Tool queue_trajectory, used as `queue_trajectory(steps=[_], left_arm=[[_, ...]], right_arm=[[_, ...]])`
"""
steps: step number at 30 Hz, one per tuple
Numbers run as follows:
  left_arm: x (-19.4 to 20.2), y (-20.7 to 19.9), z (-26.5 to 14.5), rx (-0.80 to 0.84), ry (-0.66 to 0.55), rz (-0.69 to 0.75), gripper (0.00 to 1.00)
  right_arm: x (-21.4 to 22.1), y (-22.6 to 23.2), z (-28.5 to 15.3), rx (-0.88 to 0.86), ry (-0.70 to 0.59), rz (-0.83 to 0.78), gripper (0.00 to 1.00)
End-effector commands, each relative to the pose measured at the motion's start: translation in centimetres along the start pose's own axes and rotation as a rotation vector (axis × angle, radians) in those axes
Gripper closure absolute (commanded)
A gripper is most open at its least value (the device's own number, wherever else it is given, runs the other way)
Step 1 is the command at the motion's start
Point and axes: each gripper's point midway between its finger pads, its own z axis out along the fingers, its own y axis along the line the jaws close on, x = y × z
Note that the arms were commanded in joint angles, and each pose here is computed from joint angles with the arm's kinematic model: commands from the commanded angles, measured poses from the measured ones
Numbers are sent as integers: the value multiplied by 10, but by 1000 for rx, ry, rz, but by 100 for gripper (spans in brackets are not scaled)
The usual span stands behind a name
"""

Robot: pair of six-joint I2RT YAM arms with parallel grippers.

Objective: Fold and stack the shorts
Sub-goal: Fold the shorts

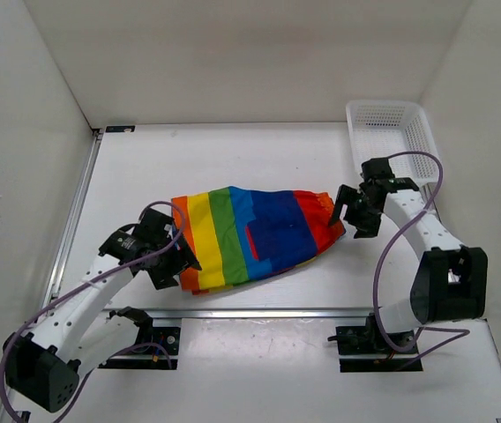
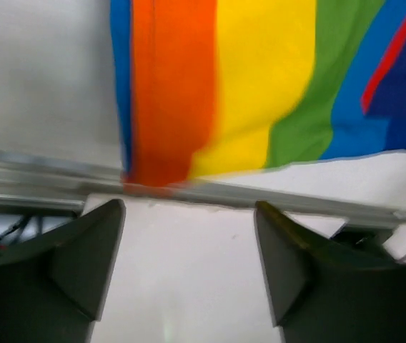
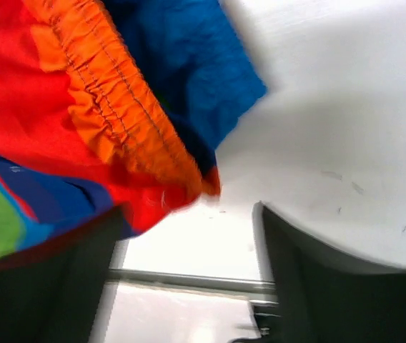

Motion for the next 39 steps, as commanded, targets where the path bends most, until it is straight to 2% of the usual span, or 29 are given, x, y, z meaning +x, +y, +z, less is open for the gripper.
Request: queue_trajectory(steps=[1,2,5,10,11,15,20,23,24,26,28,30,31,33,34,39], left_arm=[[14,6,5,-27,66,-31,11],[10,6,3,-39,54,-22,0],[-10,-12,-4,-23,5,15,0],[-46,-29,-1,-53,-98,49,9],[-53,-29,8,-78,-100,51,11],[-84,-33,39,-148,-124,32,17],[-120,-40,69,-230,-125,55,22],[-135,-33,82,-265,-98,59,24],[-139,-30,87,-278,-89,61,24],[-155,-26,85,-281,-103,63,24],[-171,-24,82,-268,-110,48,24],[-177,-21,86,-266,-94,60,22],[-179,-18,85,-269,-95,61,22],[-185,-19,83,-257,-100,57,22],[-187,-15,82,-260,-102,56,22],[-182,11,85,-293,-71,2,26]], right_arm=[[-6,-17,-13,78,-101,29,8],[-12,-16,-12,76,-128,35,3],[-37,-4,-19,56,-189,36,1],[-46,4,-5,28,-154,26,4],[-46,7,0,11,-140,25,1],[-36,8,31,-17,-60,44,1],[-26,5,54,-25,-23,112,1],[-14,8,62,-29,8,119,12],[-7,12,66,-22,15,111,23],[5,20,70,-22,39,108,29],[24,32,75,-27,68,79,29],[31,39,77,-13,67,48,23],[34,33,79,12,71,50,12],[31,19,73,83,37,35,3],[25,18,64,96,3,23,1],[11,9,36,125,-96,-17,1]])
